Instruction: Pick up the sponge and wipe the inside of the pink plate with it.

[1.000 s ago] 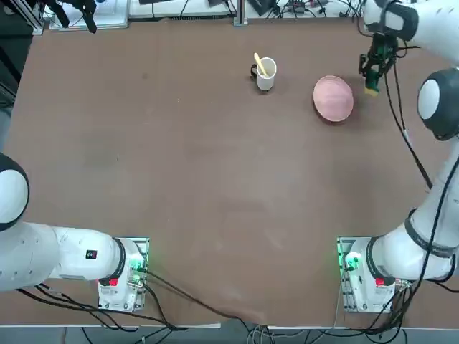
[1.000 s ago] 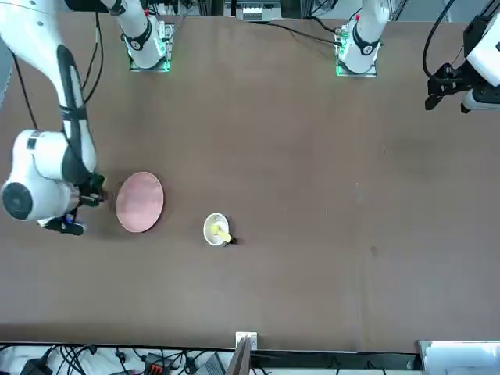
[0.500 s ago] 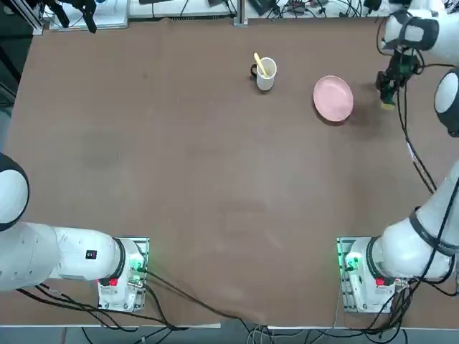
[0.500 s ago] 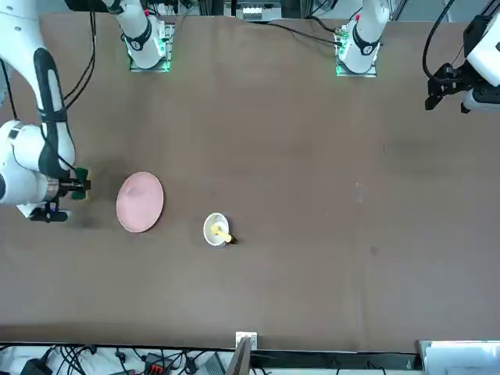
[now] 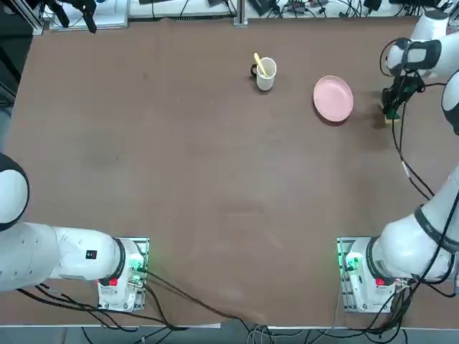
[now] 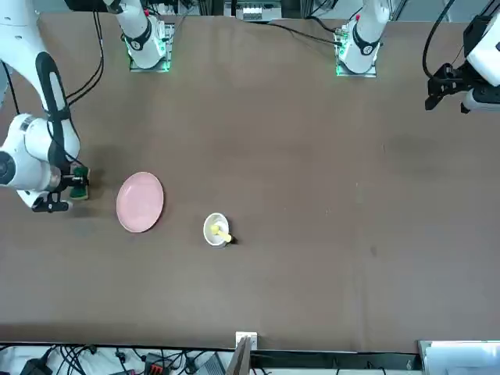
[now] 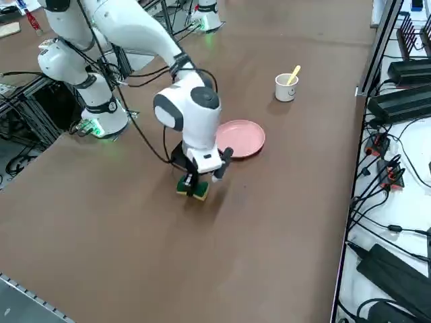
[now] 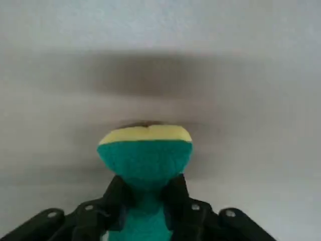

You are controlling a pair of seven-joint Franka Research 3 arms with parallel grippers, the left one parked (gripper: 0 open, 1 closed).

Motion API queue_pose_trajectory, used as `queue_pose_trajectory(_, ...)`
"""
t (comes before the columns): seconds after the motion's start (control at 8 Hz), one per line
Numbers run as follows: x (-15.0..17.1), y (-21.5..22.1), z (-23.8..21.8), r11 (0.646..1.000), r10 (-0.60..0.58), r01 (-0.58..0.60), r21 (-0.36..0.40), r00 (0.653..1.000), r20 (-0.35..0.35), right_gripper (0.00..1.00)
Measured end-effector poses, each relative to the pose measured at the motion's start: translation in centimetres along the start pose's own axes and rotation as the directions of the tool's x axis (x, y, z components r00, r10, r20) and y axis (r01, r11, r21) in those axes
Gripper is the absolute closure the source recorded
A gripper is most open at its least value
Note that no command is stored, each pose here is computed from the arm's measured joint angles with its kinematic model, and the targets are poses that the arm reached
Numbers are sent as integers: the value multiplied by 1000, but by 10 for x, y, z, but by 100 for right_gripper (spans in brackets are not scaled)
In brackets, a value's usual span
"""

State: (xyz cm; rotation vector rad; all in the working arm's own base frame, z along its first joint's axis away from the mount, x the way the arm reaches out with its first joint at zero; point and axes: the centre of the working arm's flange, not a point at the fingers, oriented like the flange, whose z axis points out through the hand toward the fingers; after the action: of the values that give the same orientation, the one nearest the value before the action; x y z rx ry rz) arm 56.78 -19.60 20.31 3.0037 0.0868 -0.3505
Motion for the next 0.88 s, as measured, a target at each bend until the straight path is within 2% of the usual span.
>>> queue_pose_trajectory(0.38, 2, -7, 0, 1000, -11, 11, 3, 1000, -2, 4)
queue_pose_trajectory(0.5, 4, -8, -5, 1000, -14, 14, 0, 1000, -11, 0)
queue_pose_trajectory(0.62, 7, -6, -16, 1000, -13, 13, -5, 1000, -27, 0)
queue_pose_trajectory(0.88, 18, -2, -67, 1000, -7, 7, -5, 999, -48, 0)
